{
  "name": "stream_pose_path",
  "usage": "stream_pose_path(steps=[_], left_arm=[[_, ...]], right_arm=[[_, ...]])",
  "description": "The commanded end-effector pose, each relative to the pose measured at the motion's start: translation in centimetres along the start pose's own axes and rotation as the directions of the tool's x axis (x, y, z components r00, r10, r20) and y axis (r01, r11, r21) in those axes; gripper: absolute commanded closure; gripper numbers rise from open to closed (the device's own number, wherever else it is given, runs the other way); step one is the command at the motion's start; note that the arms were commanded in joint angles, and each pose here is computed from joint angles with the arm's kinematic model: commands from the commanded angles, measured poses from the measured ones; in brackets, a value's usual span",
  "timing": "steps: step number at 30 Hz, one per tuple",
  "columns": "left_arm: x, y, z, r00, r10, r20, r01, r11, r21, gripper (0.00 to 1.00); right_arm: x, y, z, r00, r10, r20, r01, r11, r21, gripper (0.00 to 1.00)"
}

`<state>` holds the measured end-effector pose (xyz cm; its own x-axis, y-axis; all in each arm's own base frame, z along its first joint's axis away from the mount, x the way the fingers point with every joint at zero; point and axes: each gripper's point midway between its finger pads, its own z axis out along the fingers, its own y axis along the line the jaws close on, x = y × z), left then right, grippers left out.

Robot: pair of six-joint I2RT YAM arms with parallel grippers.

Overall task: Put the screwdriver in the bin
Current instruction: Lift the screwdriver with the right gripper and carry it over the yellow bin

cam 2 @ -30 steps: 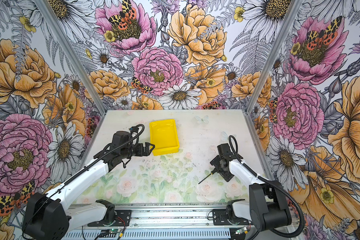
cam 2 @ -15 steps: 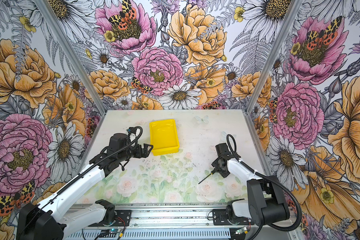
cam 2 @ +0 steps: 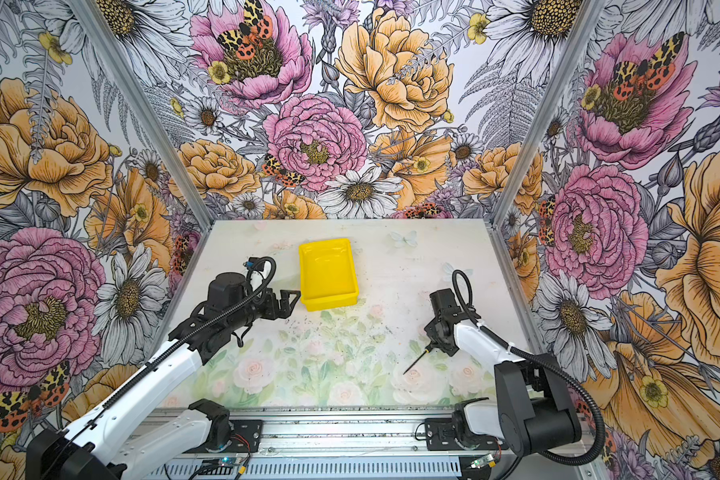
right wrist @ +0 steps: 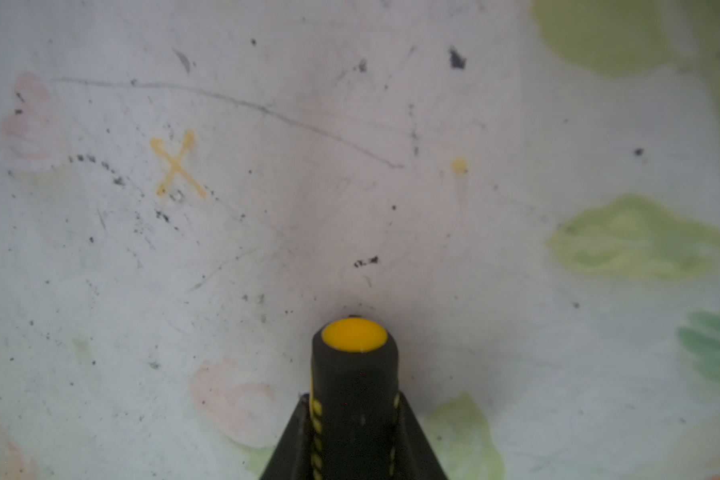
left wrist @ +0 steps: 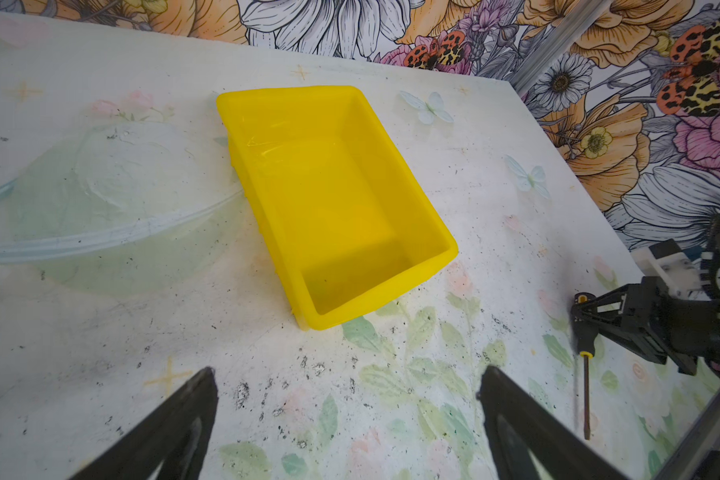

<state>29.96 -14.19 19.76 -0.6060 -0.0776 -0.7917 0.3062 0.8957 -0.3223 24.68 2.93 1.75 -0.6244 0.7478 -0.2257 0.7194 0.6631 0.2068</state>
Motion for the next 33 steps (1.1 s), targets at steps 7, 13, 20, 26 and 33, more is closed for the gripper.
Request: stream_pose_path(steps=[7,13,20,26,33], left_arm=[[-1.1,1.2,-1.0,0.997,-0.034,0.075,0.036,0.999,-0.022,0.01],[-1.3,1.3,-1.0,0.995,-0.045,0.089,0.047,0.999,-0.018,0.01],[-1.7,1.5,-0.8,0.991,-0.077,0.112,0.078,0.997,-0.007,0.01],[-1.6,1.5,-0.9,0.991,-0.074,0.109,0.074,0.997,0.000,0.01],[-2.7,2.6,-1.6,0.991,-0.054,0.120,0.062,0.996,-0.063,0.01]], right_arm=[[-0.6,1.5,-1.4,0.995,-0.090,0.052,0.092,0.995,-0.036,1.00],[-1.3,4.0,-3.3,0.983,-0.158,0.098,0.170,0.976,-0.136,1.00],[-1.5,6.5,-5.4,0.959,-0.246,0.144,0.273,0.936,-0.223,1.00],[-1.2,9.1,-6.7,0.927,-0.338,0.161,0.371,0.888,-0.271,1.00],[-0.8,14.0,-9.5,0.861,-0.449,0.238,0.506,0.803,-0.315,1.00]])
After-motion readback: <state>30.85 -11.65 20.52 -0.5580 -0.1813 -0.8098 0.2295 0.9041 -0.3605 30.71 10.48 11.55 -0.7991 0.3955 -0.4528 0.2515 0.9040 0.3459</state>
